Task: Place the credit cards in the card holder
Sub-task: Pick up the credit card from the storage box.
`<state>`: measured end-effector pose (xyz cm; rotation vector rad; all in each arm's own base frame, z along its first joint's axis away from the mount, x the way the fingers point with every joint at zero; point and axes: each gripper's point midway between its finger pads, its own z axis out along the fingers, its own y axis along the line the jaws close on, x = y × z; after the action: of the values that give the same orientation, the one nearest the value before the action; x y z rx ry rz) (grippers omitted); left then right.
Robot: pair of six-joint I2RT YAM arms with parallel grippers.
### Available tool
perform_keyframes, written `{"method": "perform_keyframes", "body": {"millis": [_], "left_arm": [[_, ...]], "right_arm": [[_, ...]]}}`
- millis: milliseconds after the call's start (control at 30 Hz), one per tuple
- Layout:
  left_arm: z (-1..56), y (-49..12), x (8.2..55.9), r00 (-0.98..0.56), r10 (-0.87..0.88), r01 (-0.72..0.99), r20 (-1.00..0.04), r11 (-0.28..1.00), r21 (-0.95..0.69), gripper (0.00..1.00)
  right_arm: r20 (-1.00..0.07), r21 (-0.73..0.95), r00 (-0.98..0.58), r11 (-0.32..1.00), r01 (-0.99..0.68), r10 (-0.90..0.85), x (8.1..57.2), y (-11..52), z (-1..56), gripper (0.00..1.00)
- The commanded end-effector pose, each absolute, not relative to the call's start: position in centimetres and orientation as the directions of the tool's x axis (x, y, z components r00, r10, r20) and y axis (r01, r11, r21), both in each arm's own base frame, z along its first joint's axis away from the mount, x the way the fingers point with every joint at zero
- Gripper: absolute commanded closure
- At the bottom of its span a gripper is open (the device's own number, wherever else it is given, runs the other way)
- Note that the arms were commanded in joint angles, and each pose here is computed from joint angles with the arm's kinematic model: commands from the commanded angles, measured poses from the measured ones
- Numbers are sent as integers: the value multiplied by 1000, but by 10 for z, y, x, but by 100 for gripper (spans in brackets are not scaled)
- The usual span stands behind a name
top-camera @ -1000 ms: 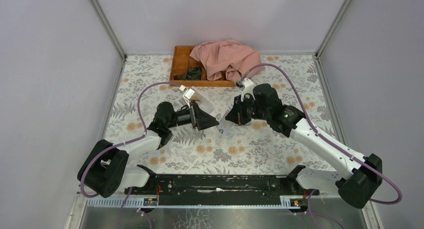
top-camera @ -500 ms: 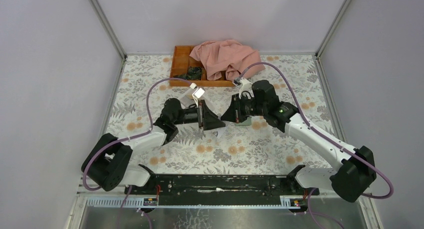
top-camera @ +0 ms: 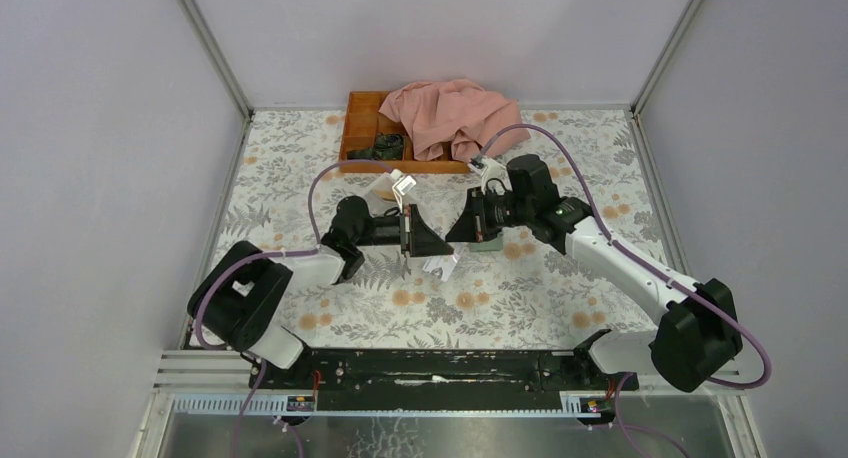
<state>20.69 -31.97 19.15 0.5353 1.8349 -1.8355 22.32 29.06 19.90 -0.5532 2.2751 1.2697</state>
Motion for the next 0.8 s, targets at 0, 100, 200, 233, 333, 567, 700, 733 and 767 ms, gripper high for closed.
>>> {"method": "perform_keyframes", "body": {"millis": [0,100,200,233,333,567,700,733,767], "left_arm": [[221,-326,188,-749,-57,661,-660,-129,-740,100],[223,-325,187,-753,-64,656,-655,-149,-740,100],[225,-324,187,-756,-76,652,-650,-166,-740,100],[227,-323,187,-756,-82,653,-650,-172,-738,100],[228,-319,188,-759,-93,650,-645,-175,-739,100],[234,-308,202,-761,-151,648,-631,-137,-749,100],[237,-304,217,-729,-216,671,-650,-38,-740,100],[236,-304,222,-721,-232,672,-653,-5,-741,100],[236,-303,227,-712,-249,674,-657,21,-739,100]], "right_arm": [[-639,674,-766,432,-599,-67,239,304,224,100],[-634,677,-771,439,-591,-61,242,301,221,100],[-631,676,-773,445,-587,-60,243,298,218,100],[-632,675,-773,446,-587,-61,243,297,218,100],[-640,669,-767,453,-589,-51,247,293,220,97],[-705,609,-709,505,-612,-9,259,282,243,44],[-750,556,-660,582,-594,43,269,268,253,38],[-759,544,-649,605,-582,58,270,263,251,37],[-768,532,-636,626,-571,73,271,258,251,37]]}}
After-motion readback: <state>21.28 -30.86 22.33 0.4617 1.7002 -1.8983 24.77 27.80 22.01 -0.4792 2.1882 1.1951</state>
